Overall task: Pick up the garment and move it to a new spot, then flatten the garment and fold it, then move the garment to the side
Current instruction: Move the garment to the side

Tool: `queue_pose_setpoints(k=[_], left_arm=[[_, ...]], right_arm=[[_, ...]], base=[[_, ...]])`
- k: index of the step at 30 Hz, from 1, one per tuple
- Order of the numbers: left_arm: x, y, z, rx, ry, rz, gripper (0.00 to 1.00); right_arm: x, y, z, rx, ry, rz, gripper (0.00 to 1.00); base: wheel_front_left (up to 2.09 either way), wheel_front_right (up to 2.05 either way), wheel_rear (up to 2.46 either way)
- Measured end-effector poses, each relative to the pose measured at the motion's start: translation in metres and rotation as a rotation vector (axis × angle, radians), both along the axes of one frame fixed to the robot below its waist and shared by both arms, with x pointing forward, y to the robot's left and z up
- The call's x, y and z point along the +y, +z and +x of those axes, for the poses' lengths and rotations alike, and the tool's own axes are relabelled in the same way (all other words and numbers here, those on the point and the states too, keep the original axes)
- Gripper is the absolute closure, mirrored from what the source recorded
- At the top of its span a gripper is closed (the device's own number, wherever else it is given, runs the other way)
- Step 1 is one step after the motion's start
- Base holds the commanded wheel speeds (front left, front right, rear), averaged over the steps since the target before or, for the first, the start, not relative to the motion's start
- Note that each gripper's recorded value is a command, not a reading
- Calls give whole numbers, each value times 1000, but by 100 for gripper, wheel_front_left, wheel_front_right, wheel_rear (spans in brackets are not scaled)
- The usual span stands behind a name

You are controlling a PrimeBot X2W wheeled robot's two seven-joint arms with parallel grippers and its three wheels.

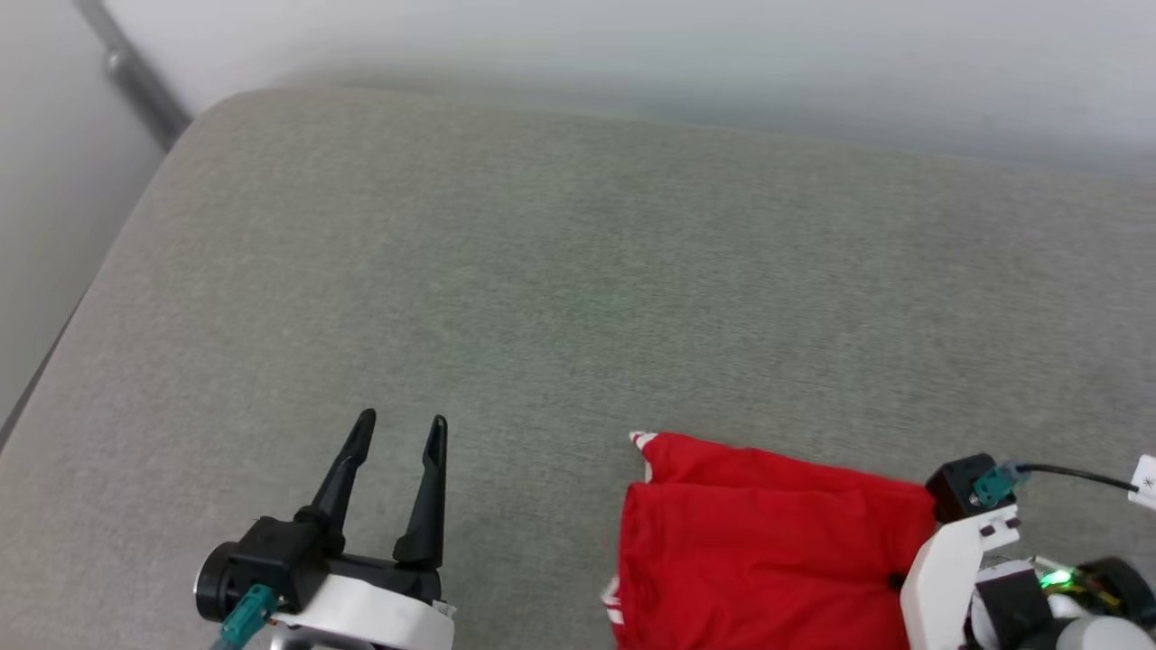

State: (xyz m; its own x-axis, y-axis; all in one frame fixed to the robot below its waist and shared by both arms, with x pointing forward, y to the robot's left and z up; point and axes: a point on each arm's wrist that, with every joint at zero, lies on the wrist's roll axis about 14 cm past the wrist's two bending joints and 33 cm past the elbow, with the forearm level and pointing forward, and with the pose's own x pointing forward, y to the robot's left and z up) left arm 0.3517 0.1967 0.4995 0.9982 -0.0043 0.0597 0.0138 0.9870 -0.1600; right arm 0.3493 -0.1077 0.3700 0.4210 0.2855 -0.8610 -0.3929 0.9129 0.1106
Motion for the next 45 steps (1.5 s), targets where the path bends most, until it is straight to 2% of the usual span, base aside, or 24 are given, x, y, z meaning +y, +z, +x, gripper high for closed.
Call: queue_pose_setpoints(k=[4,9,17,18,19,22,29,35,44,45], left_arm=[[-24,-2,8,-1,-73,-14,0],[-76,-2,25,-8,-228,-36,0],[-153,-9,54,-7,-448,-68,0],[-153,-9,54,-7,-448,-68,0],[-175,-11,58,-9,-514,-71,0],[-196,-11,68,-28,-581,-77,0],[-224,-17,92,-72,-684,-90,0],[-235,-30,106,-76,-723,-116,0],[-223,-44,117,-68,-698,-111,0],[-221,-44,118,-68,-692,-108,0]], right_arm=[[-37,18,10,-90,14,-128,100],[-97,46,22,-177,13,-307,100],[-193,72,15,-188,-35,-534,100],[-193,72,15,-188,-35,-534,100],[-217,79,15,-203,-66,-569,100],[-253,88,18,-223,-106,-633,100],[-332,91,18,-198,-214,-763,100],[-379,81,15,-150,-307,-823,100],[-401,50,27,-117,-384,-819,100],[-402,51,29,-127,-387,-822,54]], base=[[0,0,0],[0,0,0],[0,0,0],[0,0,0],[0,0,0],[0,0,0],[0,0,0],[0,0,0],[0,0,0],[0,0,0]])
